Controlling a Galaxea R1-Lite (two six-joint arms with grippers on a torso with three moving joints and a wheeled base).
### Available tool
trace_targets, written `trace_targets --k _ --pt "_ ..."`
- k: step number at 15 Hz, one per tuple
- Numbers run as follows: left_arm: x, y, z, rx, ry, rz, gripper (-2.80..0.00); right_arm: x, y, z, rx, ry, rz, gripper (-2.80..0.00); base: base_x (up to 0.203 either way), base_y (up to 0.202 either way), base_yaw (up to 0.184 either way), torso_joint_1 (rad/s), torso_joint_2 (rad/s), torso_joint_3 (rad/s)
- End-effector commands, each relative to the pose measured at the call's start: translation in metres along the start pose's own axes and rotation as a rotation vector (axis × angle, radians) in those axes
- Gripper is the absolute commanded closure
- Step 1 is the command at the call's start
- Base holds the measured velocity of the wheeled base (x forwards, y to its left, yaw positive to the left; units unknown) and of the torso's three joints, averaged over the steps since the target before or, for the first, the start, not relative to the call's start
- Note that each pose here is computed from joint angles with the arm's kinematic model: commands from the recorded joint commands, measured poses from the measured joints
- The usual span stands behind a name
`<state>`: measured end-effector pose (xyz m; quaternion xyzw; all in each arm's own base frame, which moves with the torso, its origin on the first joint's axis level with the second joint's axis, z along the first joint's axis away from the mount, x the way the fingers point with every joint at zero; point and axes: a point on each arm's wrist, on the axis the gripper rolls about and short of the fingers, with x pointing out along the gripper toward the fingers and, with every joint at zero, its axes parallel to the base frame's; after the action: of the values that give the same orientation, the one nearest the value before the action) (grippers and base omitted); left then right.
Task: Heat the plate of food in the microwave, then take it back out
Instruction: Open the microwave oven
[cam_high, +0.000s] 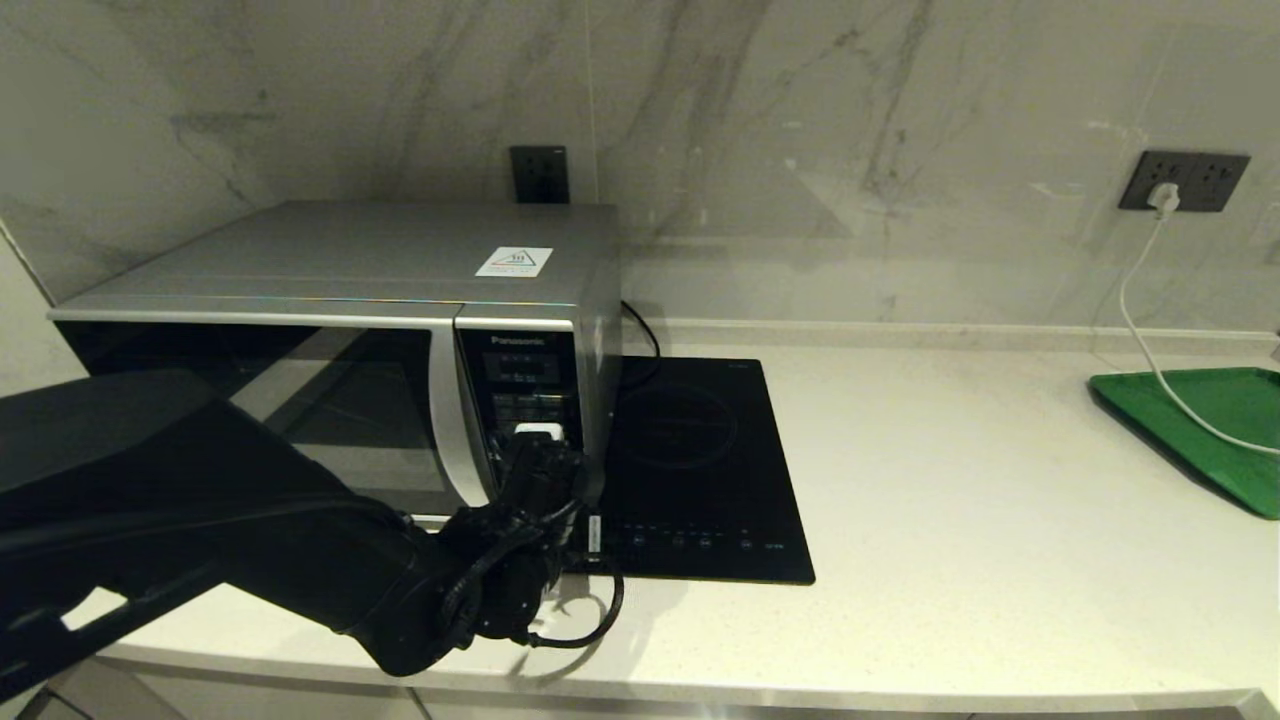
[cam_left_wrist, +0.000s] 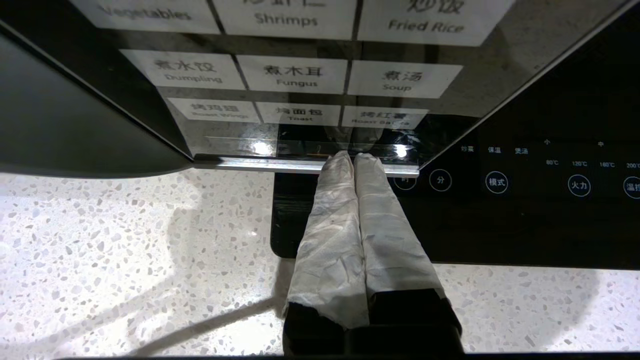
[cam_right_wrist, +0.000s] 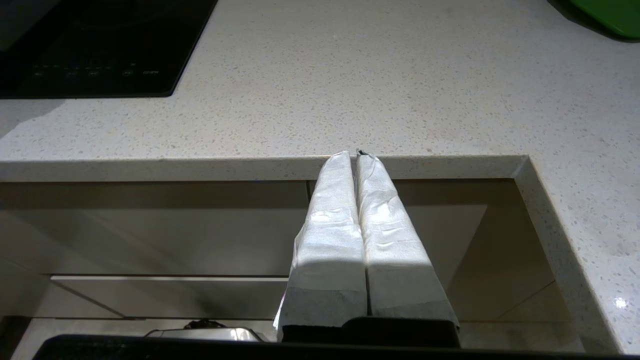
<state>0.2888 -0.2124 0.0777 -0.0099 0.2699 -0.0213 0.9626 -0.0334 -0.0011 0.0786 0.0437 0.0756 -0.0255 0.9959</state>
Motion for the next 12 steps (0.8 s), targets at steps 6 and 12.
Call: trace_targets --k 6,12 --pt "-0.0008 0.0 0.0067 -0.018 -0.066 -0.015 0.0 0.0 0.0 -0.0001 0.001 0.001 0.0 0.0 0.0 0.0 0.0 0.0 0.0 0.0" --pt "-0.0106 0.0075 -0.0006 0.001 -0.046 -0.011 0.0 0.0002 -0.0001 -0.0005 0.001 0.003 0.0 0.0 0.0 0.0 0.0 0.0 0.0 0.0"
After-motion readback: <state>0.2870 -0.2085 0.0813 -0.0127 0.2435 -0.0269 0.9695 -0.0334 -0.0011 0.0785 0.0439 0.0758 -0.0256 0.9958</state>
